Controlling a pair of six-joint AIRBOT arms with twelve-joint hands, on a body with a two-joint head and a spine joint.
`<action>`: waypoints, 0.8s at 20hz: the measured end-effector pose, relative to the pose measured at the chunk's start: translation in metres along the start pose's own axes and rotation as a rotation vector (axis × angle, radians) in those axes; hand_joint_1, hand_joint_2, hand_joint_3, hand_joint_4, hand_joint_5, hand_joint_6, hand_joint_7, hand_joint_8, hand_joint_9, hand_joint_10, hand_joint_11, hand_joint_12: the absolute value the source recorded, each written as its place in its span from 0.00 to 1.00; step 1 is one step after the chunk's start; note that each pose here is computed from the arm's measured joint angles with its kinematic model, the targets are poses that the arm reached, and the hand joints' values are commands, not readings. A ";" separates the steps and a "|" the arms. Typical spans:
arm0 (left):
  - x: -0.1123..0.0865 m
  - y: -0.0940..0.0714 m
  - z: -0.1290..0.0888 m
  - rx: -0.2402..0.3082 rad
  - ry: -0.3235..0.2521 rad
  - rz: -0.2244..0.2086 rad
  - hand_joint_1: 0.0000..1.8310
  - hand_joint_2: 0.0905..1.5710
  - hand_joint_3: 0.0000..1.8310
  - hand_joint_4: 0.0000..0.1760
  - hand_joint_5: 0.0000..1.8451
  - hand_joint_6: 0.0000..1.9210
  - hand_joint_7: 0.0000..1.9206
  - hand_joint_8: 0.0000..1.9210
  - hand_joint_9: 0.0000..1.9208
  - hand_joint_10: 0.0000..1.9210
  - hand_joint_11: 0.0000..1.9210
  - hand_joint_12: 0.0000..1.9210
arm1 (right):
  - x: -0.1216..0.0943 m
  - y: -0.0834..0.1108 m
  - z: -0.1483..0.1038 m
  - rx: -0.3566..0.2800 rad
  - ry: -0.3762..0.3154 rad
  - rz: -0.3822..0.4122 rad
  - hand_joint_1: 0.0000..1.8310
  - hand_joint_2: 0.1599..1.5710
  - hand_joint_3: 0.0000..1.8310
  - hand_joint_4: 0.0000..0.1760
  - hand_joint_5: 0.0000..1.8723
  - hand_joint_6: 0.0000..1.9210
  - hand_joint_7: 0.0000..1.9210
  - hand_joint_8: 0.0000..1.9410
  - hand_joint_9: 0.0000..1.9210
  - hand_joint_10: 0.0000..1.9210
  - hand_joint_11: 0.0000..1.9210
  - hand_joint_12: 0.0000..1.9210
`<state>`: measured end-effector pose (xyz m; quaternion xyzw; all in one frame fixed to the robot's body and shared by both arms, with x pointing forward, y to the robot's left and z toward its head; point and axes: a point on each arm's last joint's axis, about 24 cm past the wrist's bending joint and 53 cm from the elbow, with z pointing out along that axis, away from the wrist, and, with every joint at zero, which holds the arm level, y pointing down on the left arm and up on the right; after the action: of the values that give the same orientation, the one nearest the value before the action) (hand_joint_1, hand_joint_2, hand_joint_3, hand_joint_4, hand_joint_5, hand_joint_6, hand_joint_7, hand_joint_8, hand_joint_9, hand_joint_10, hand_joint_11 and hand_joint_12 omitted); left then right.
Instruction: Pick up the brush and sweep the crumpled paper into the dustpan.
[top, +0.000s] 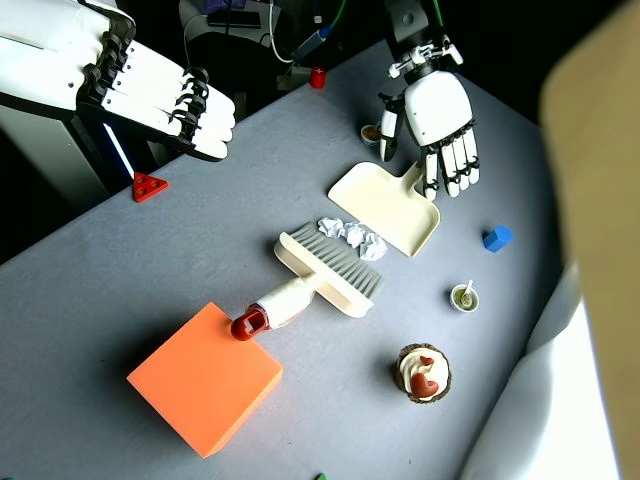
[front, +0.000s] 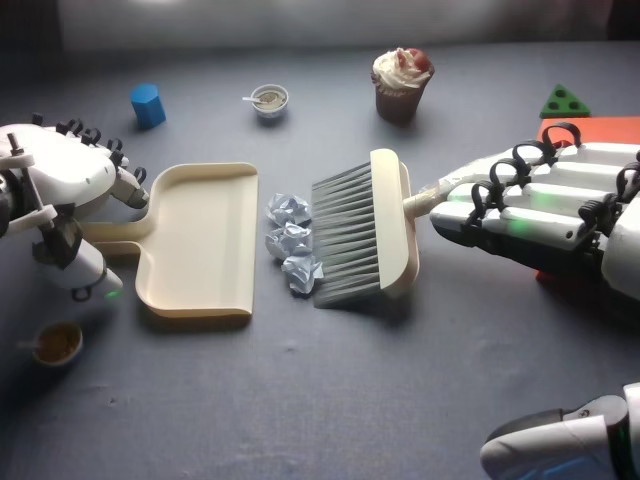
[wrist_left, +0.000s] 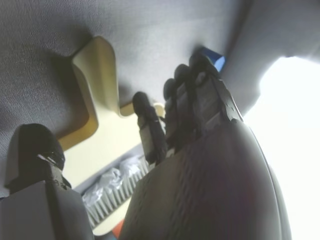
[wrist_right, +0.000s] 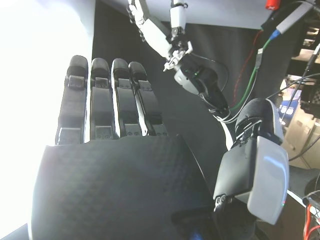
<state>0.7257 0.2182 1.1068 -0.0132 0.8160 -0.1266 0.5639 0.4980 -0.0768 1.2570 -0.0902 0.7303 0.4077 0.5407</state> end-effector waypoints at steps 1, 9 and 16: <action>0.001 0.000 0.000 -0.001 0.002 -0.004 0.45 0.58 0.00 0.65 0.25 0.00 0.10 0.00 0.09 0.00 0.07 0.06 | 0.000 0.000 0.000 0.000 0.000 0.000 0.00 0.52 0.00 0.00 0.09 0.00 0.09 0.00 0.08 0.00 0.09 0.01; 0.008 -0.003 0.000 -0.019 -0.011 -0.001 0.47 0.60 0.00 0.59 0.34 0.00 0.14 0.00 0.11 0.00 0.07 0.08 | 0.000 0.000 0.000 0.000 0.000 0.000 0.00 0.53 0.00 0.00 0.09 0.00 0.09 0.00 0.08 0.00 0.09 0.01; 0.010 -0.010 0.004 -0.025 -0.031 0.001 0.55 0.68 0.00 0.84 0.52 0.40 0.13 0.00 0.11 0.01 0.05 0.11 | 0.000 0.000 0.000 0.001 -0.002 0.000 0.00 0.53 0.00 0.00 0.07 0.00 0.07 0.00 0.07 0.00 0.08 0.00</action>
<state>0.7244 0.2057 1.0987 -0.0218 0.8087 -0.1157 0.5764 0.4982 -0.0772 1.2569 -0.0897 0.7298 0.4074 0.5416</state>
